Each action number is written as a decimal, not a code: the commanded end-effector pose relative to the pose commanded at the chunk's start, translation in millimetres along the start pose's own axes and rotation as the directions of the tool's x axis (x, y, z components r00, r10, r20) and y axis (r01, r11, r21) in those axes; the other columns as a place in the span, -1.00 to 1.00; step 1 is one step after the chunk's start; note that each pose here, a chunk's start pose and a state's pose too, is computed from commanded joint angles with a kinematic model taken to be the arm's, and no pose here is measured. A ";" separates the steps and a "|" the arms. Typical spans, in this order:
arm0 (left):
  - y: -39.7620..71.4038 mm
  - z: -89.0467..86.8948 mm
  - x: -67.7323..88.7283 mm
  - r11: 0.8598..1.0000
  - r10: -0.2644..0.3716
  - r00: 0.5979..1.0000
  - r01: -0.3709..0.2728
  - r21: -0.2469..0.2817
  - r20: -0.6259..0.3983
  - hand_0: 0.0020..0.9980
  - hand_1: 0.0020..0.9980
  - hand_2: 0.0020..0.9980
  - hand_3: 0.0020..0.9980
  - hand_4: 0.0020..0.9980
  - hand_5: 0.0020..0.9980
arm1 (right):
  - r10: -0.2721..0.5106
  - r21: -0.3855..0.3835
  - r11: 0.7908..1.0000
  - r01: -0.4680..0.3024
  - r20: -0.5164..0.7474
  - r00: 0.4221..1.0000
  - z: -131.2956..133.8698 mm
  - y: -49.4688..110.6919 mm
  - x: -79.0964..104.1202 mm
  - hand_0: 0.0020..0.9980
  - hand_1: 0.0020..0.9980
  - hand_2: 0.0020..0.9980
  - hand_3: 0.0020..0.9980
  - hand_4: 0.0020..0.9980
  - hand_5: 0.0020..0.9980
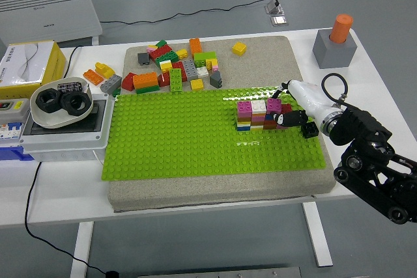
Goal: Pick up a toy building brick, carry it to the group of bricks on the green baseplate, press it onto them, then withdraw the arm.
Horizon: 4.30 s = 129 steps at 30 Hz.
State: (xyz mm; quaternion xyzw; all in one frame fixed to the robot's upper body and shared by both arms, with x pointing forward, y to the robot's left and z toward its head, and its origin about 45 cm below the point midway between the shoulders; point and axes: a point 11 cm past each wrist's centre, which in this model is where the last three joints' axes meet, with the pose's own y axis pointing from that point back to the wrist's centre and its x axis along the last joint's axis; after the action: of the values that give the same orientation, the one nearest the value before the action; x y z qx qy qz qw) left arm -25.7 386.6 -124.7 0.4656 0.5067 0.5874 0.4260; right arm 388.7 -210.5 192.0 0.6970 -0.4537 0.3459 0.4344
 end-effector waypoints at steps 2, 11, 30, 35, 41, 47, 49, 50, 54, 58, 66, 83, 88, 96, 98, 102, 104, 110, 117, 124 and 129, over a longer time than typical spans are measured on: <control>0.0 0.2 0.0 1.000 0.000 1.000 0.000 0.000 0.000 0.39 0.13 0.32 0.72 1.00 1.00 | 0.000 0.001 1.000 0.000 -0.001 1.000 -0.3 -0.1 0.0 0.67 0.62 0.68 0.20 0.38 -0.69; 0.0 0.4 0.1 1.000 0.001 1.000 -0.001 -0.001 0.000 0.39 0.13 0.32 0.72 1.00 1.00 | -0.006 -0.001 1.000 0.006 -0.007 1.000 -0.5 -0.4 -1.1 0.68 0.62 0.68 0.21 0.39 -0.69; 0.0 1.3 0.1 1.000 0.002 1.000 -0.002 -0.003 0.001 0.39 0.13 0.32 0.72 1.00 1.00 | -0.011 -0.008 1.000 0.011 -0.008 1.000 1.4 -0.7 -2.0 0.68 0.63 0.69 0.31 0.38 -0.70; 0.0 1.4 0.0 1.000 0.002 1.000 -0.002 -0.003 0.002 0.39 0.13 0.32 0.72 1.00 1.00 | -0.013 -0.009 1.000 0.013 -0.008 1.000 1.6 -0.8 -2.7 0.68 0.63 0.69 0.32 0.38 -0.71; -0.1 1.6 -0.1 1.000 0.002 1.000 -0.002 -0.002 0.003 0.39 0.13 0.32 0.72 1.00 1.00 | -0.015 -0.010 1.000 0.015 -0.008 1.000 1.5 -0.8 -3.0 0.68 0.63 0.69 0.33 0.39 -0.71; -0.1 1.5 0.0 1.000 0.002 1.000 -0.002 -0.002 0.004 0.39 0.13 0.32 0.72 1.00 1.00 | -0.017 -0.011 1.000 0.016 -0.007 1.000 1.7 -0.9 -3.0 0.68 0.63 0.70 0.34 0.39 -0.71; 0.0 1.3 0.0 1.000 0.003 1.000 -0.003 -0.002 0.003 0.39 0.13 0.32 0.72 1.00 1.00 | -0.017 -0.011 1.000 0.017 -0.007 1.000 1.6 -0.9 -3.1 0.68 0.63 0.70 0.34 0.39 -0.71; -0.1 1.2 0.0 1.000 0.003 1.000 -0.003 -0.002 0.004 0.39 0.13 0.32 0.72 1.00 1.00 | -0.017 -0.011 1.000 0.017 -0.008 1.000 1.7 -0.8 -3.1 0.69 0.63 0.70 0.34 0.39 -0.71; -0.1 0.4 -0.3 1.000 0.003 1.000 -0.003 0.001 0.005 0.39 0.13 0.32 0.72 1.00 1.00 | -0.018 -0.011 1.000 0.017 -0.007 1.000 1.8 -0.7 -3.5 0.69 0.63 0.70 0.34 0.39 -0.71; -0.1 -0.3 -0.6 1.000 0.003 1.000 -0.003 0.003 0.005 0.39 0.13 0.32 0.72 1.00 1.00 | -0.019 -0.011 1.000 0.019 -0.008 1.000 1.8 -0.6 -4.1 0.69 0.63 0.70 0.34 0.39 -0.71; -0.2 -0.7 -0.7 1.000 0.003 1.000 -0.003 0.005 0.004 0.39 0.13 0.32 0.72 1.00 1.00 | -0.022 -0.011 1.000 0.022 -0.008 1.000 1.6 -0.5 -5.2 0.69 0.63 0.70 0.34 0.40 -0.71; -0.1 -0.5 -0.1 1.000 0.002 1.000 -0.002 0.002 0.003 0.38 0.13 0.32 0.72 1.00 1.00 | -0.018 -0.001 1.000 0.018 -0.005 1.000 -0.4 -0.1 -2.2 0.69 0.65 0.72 0.45 0.53 -0.72; 0.0 -1.2 0.3 1.000 0.001 1.000 -0.001 0.000 0.000 0.39 0.13 0.32 0.72 1.00 1.00 | -0.005 0.009 1.000 0.005 0.013 1.000 -1.4 0.1 -0.1 0.70 0.66 0.73 0.50 0.83 -0.48; 0.2 -3.2 -0.3 1.000 -0.009 1.000 0.009 -0.002 -0.003 0.39 0.13 0.33 0.72 1.00 1.00 | 0.017 0.051 0.999 -0.020 0.061 0.998 -10.3 5.9 6.7 0.71 0.67 0.75 0.52 0.89 -0.44; 0.2 -3.9 -0.8 1.000 -0.013 1.000 0.013 -0.001 -0.002 0.39 0.13 0.33 0.72 1.00 1.00 | 0.037 0.071 0.997 -0.043 0.085 0.996 -14.2 9.2 9.4 0.71 0.67 0.73 0.51 0.96 -0.33; 0.1 -5.7 -1.8 1.000 -0.018 1.000 0.018 0.002 0.002 0.39 0.13 0.33 0.72 1.00 1.00 | 0.080 0.108 0.989 -0.100 0.177 0.981 -16.3 17.2 10.2 0.71 0.67 0.73 0.51 0.96 -0.33; 0.1 -6.4 -2.2 1.000 -0.020 1.000 0.020 0.003 0.006 0.39 0.13 0.32 0.71 1.00 1.00 | 0.105 0.118 0.984 -0.136 0.237 0.966 -14.2 21.7 8.0 0.55 0.51 0.55 0.03 0.75 -0.08; -0.4 -3.5 -2.2 1.000 0.008 0.999 -0.007 -0.026 0.034 0.37 0.08 0.28 0.62 1.00 1.00 | 0.235 0.087 0.949 -0.304 0.451 0.861 6.4 37.8 8.9 0.39 0.39 0.41 -0.26 0.64 -0.05; -0.7 -1.3 -1.8 0.998 0.043 0.998 -0.041 -0.053 0.047 0.37 0.08 0.28 0.61 1.00 1.00 | 0.362 0.004 0.881 -0.472 0.637 0.681 31.5 48.8 20.1 0.34 0.34 0.38 -0.29 0.58 -0.07; -0.9 -1.9 -4.4 1.000 0.013 0.998 -0.012 -0.023 0.056 0.38 0.11 0.31 0.63 1.00 1.00 | 0.338 0.036 0.868 -0.495 0.688 0.642 21.1 49.8 14.1 0.35 0.34 0.39 -0.28 0.58 -0.07; -0.8 -1.8 -4.9 1.000 0.001 0.998 0.000 -0.012 0.061 0.39 0.11 0.31 0.65 1.00 1.00 | 0.336 0.050 0.879 -0.475 0.641 0.690 18.5 48.5 9.3 0.37 0.36 0.41 -0.26 0.57 -0.06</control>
State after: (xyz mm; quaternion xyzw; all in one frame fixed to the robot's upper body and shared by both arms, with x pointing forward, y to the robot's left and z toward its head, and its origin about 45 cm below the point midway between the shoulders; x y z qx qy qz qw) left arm -26.5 381.5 -126.2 0.4807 0.4898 0.5762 0.4439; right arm 348.2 -240.9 207.2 0.6944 -0.6734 0.2340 0.0980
